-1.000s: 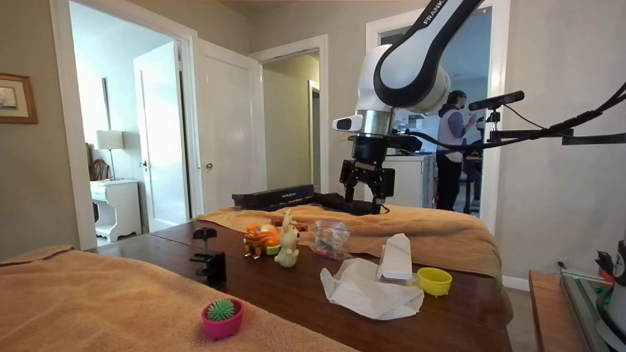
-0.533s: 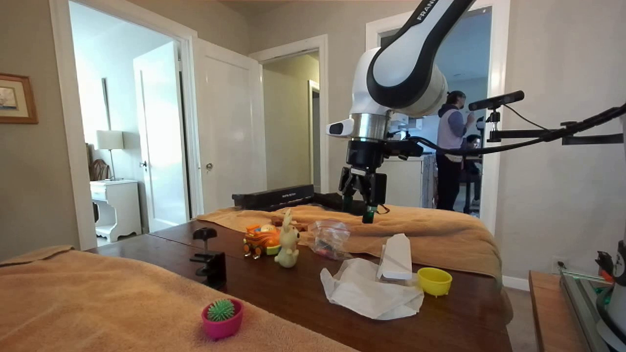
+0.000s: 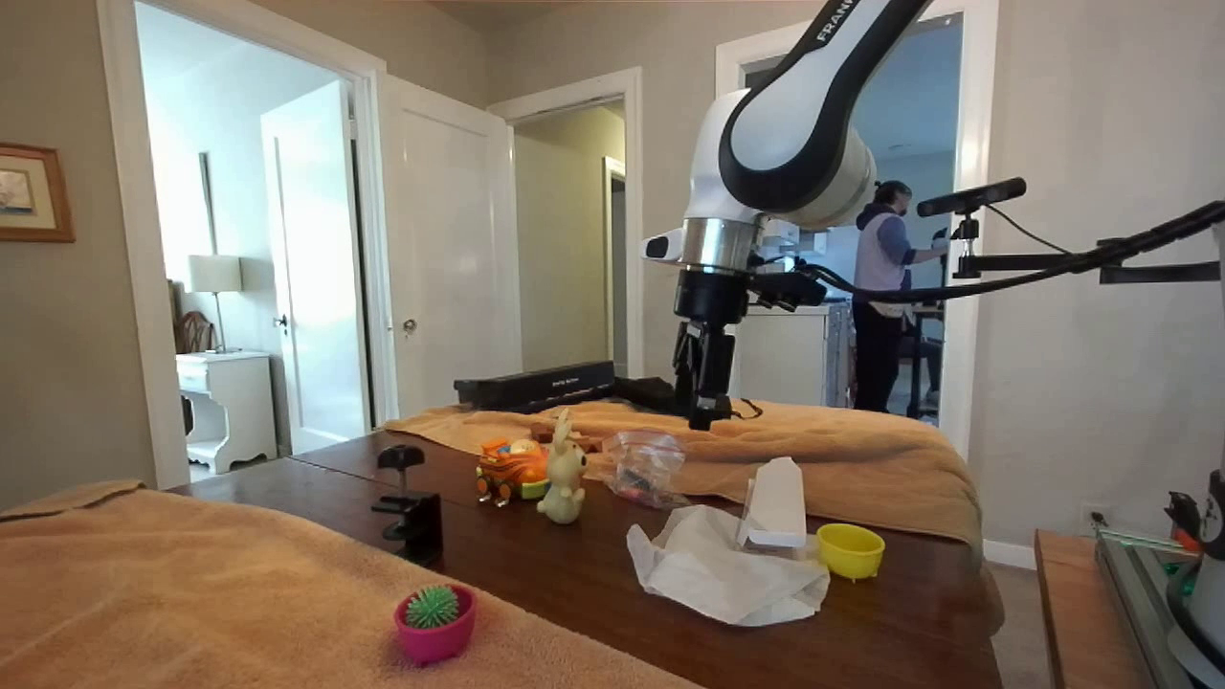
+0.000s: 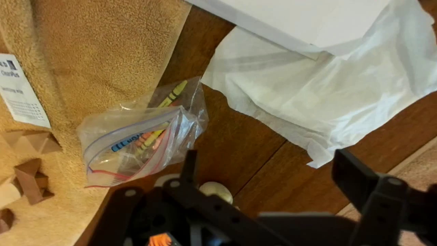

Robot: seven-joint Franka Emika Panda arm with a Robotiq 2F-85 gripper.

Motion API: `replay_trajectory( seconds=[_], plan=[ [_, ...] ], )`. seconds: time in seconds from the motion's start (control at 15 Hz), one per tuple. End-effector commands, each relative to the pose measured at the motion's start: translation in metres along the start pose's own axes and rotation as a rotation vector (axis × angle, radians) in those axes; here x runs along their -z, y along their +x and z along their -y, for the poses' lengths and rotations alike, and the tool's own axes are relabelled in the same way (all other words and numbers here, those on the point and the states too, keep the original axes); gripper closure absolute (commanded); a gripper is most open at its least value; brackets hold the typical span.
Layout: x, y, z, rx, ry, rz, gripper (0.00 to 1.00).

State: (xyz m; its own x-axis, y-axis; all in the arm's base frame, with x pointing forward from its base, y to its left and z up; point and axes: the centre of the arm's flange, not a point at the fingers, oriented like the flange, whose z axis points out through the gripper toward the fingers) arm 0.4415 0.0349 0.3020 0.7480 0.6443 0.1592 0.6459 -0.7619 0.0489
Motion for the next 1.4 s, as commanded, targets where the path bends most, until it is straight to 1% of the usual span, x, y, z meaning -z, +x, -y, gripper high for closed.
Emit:
replay_trajectory(
  seconds=[0.0,0.2,0.4,0.6,0.87,0.93,1.33],
  plan=[
    [-0.001,0.012,0.004,-0.201,-0.039,0.013,0.0],
    [-0.001,0.014,0.0,-0.364,-0.037,0.061,0.0],
    [0.005,0.018,-0.004,-0.505,0.043,0.13,0.0],
    [0.012,0.025,-0.008,-0.587,0.063,0.153,0.0],
    [0.014,0.031,-0.009,-0.63,0.029,0.147,0.0],
    [0.015,0.021,-0.009,-0.6,0.033,0.138,0.0],
    [0.015,0.021,-0.009,-0.603,0.033,0.139,0.0]
  ],
)
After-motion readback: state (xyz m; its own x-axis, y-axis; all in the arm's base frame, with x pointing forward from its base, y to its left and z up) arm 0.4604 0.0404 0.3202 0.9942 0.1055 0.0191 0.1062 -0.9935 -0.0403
